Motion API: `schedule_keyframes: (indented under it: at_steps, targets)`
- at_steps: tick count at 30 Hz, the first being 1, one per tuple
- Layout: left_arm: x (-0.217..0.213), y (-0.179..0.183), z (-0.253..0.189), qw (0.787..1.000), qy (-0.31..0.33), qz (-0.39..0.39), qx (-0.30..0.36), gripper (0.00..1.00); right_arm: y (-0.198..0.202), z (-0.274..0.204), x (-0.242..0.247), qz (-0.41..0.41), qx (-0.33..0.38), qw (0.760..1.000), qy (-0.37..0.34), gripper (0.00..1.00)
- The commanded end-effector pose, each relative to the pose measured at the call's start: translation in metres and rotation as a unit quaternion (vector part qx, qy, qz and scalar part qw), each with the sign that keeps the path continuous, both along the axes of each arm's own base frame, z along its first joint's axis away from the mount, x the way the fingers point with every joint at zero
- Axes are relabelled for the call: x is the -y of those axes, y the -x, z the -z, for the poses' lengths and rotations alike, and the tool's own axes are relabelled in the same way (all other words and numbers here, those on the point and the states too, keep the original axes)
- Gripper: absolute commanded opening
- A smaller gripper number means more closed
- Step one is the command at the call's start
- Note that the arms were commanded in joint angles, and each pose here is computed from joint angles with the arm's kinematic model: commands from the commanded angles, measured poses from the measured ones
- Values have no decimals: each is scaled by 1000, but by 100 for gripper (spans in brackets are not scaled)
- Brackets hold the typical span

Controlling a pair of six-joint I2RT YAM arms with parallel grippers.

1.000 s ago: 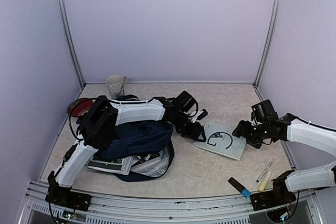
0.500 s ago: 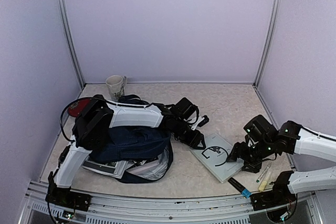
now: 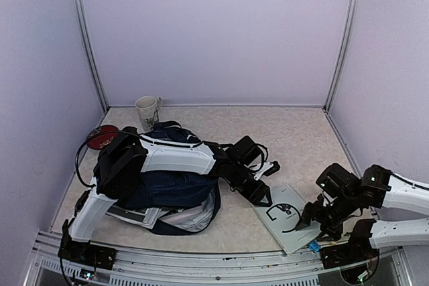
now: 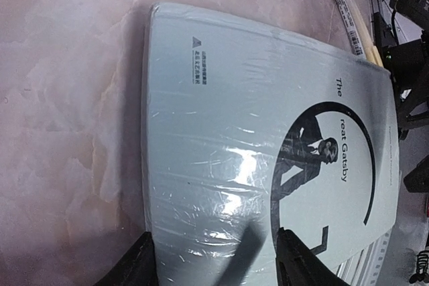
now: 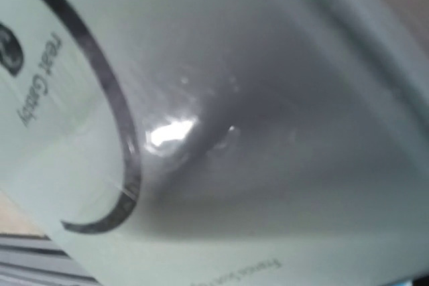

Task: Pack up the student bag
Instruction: Move the book to the corner of the board, then adjust the book at the corner of the board.

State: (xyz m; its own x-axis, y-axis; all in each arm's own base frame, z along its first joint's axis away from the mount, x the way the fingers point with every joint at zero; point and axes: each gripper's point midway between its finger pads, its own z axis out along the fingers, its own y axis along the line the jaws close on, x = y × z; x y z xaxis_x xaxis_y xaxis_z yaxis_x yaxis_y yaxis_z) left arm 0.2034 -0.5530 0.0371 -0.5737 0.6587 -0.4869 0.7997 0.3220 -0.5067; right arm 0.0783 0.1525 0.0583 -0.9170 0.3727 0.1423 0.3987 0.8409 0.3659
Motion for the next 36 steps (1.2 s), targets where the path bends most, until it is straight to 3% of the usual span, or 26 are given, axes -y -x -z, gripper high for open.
schedule_keyframes:
  at_steps: [1,10,16,30,36]
  targets:
    - [10,62,-18,994,34,84,-57,57,-48,-33,-17,4,106,993,-59,82]
    - [4,48,-17,996,30,65,-48,58,-74,-27,8,-91,89,991,48,92]
    - [3,48,-13,996,28,69,-53,58,-71,-20,31,-44,96,993,57,100]
    - [-1,45,-8,996,22,66,-53,58,-84,-9,54,41,102,993,50,100]
    - [0,44,-10,996,26,67,-52,58,-98,-9,74,92,128,983,96,100]
